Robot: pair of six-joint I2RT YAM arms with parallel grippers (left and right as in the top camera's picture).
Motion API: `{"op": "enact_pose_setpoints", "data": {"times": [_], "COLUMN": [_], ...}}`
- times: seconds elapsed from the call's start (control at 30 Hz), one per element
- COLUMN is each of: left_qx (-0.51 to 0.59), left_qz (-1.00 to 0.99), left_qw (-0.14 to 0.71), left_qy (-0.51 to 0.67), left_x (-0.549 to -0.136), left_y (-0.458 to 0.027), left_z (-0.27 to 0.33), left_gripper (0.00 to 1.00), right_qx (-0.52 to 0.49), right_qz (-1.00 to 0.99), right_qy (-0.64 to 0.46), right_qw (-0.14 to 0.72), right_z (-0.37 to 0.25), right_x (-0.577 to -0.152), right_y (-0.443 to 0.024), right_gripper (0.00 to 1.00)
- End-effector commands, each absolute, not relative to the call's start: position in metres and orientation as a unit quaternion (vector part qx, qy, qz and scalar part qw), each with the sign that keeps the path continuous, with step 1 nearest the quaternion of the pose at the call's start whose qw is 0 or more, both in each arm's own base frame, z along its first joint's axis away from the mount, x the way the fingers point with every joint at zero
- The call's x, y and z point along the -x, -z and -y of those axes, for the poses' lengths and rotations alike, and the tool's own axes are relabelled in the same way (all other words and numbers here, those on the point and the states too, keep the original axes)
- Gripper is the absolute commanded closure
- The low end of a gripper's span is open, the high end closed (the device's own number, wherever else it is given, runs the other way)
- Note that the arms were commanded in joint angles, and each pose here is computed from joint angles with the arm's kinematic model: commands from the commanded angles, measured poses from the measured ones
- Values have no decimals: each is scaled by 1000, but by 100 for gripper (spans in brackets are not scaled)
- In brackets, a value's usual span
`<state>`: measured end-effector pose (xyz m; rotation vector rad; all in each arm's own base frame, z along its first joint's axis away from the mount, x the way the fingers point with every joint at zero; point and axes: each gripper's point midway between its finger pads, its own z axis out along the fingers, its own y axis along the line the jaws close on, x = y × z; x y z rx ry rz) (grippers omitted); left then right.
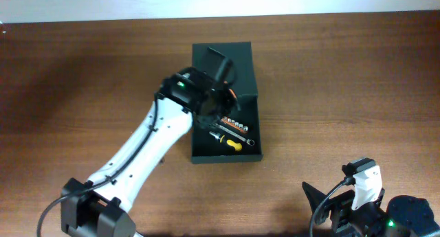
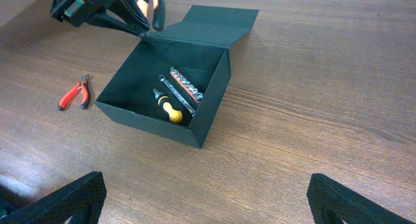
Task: Pack container
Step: 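Carry the pliers over the box and release them inside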
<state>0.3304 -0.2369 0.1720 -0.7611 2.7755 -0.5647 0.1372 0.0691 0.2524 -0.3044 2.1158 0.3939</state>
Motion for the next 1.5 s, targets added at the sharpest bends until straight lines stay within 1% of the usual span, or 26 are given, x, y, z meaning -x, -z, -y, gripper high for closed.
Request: {"op": "enact_pose_setpoints", "data": {"times": [0.0,0.27,0.4,0.6,0.83,0.97,1.27,1.3,1.33,1.37,1.4,1.43,1.47], "left_qx": [282,321,362,432,499,523,550,550,550,550,549,549,549], "left_qz": [-935,-934,-924,-896,-864,-850,-833,-833,-833,-833,-833,-833,-833], "left_qw": [109,58,32,15,-12,-26,-25,-25,-25,-25,-25,-25,-25], "left_qy": [188,144,121,100,62,54,53,53,53,53,53,54,55], "left_x": [-327,-317,-316,-316,-312,-309,-309,-309,-309,-309,-309,-309,-310], "left_y": [-172,-125,-99,-81,-48,-39,-39,-39,-39,-39,-39,-40,-40], "left_z": [247,263,264,261,259,260,259,259,259,259,259,260,260], "left_gripper": [98,98,98,98,98,98,98,92,85,75,62,52,44], "right_qx": [114,114,114,114,114,114,114,114,114,114,114,114,114], "right_qz": [-861,-861,-861,-861,-861,-861,-861,-861,-861,-861,-861,-861,-861], "right_qy": [-157,-157,-157,-157,-157,-157,-157,-157,-157,-157,-157,-157,-157], "right_qw": [470,470,470,470,470,470,470,470,470,470,470,470,470], "right_z": [-66,-66,-66,-66,-66,-66,-66,-66,-66,-66,-66,-66,-66], "right_x": [-138,-138,-138,-138,-138,-138,-138,-138,-138,-138,-138,-138,-138], "right_y": [-254,-253,-254,-254,-254,-253,-254,-254,-254,-254,-253,-253,-253], "right_gripper": [1,1,1,1,1,1,1,2,1,1,1,1,1]}}
